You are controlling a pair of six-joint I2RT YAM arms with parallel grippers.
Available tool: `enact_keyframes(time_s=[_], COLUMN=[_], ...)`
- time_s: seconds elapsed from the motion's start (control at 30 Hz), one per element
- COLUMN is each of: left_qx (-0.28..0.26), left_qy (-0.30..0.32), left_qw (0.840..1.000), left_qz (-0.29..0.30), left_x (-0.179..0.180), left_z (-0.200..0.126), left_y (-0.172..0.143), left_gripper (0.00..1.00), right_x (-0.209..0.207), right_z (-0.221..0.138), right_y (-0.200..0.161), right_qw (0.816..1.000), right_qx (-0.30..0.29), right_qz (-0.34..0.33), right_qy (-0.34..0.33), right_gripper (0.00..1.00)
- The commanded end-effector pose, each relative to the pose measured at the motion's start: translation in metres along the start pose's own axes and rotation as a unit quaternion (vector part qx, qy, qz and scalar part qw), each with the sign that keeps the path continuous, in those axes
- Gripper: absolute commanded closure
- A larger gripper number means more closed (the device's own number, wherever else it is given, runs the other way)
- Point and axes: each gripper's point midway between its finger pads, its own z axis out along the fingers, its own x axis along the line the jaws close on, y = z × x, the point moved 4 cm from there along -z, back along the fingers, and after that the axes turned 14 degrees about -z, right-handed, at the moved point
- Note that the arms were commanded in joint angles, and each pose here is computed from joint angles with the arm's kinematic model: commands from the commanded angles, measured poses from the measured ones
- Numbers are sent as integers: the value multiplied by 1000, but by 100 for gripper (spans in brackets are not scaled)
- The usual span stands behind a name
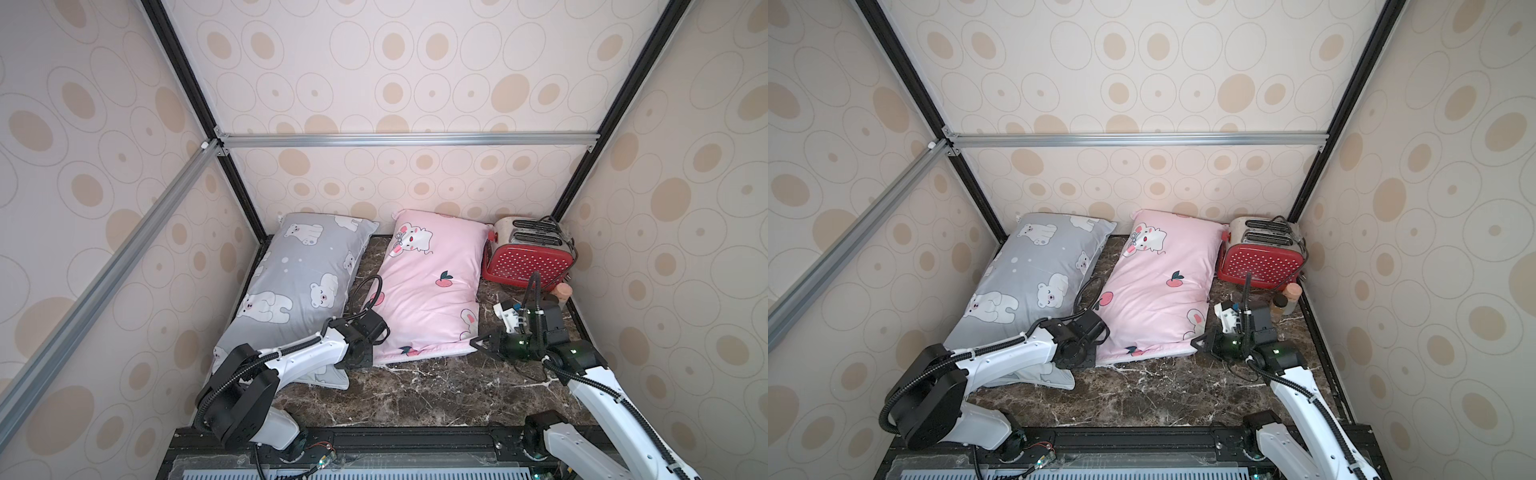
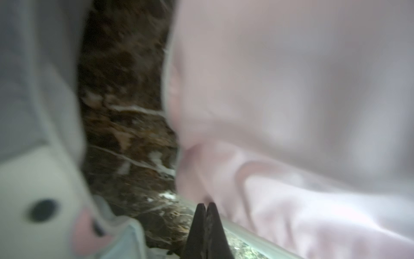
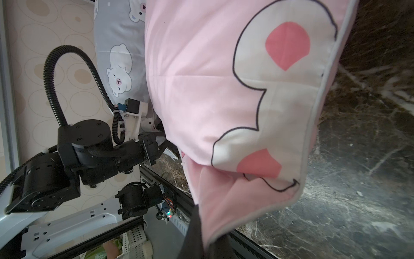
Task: Zip up pillowcases
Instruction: Place the pillowcase at the center of the board.
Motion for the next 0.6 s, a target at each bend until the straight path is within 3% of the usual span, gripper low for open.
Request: enact_keyframes(time_s=[0.0, 0.1, 0.13, 0.17, 0.23, 0.27, 0.33, 0.4, 0.47, 0.57], left_qx=[-29, -29, -30, -32, -38, -45, -77, -132, -197, -271], left_qy=[47, 49, 48, 41, 17, 0, -16, 6, 37, 71], left_qw=[998, 998, 998, 998, 999, 998, 995, 989, 976, 957], left_qz=[19, 29, 29, 29, 32, 39, 55, 71, 83, 76], left_x=[19, 18, 18, 17, 11, 8, 5, 11, 17, 26], left_z=[-16, -23, -25, -29, -40, -49, -73, -100, -123, -128], left_y=[20, 24, 25, 26, 30, 33, 47, 68, 91, 118], left_gripper=[100, 100, 100, 100, 66, 51, 36, 23, 1, 1], right_x=[2, -3, -4, -5, -7, -9, -9, -16, -33, -65], right_z=[-12, -15, -18, -21, -28, -32, -36, -38, -42, -51], right_y=[5, 5, 6, 8, 12, 16, 27, 41, 60, 88], right_qw=[1000, 999, 998, 997, 993, 990, 985, 978, 960, 912], right_qx=[-17, -10, -8, -8, -8, -9, -20, -40, -74, -143], right_qz=[-20, -28, -33, -40, -56, -64, -81, -90, -92, -98], right_qy=[-14, -44, -56, -72, -106, -125, -148, -182, -253, -371], right_gripper=[100, 99, 88, 59, 6, 0, 0, 0, 0, 0])
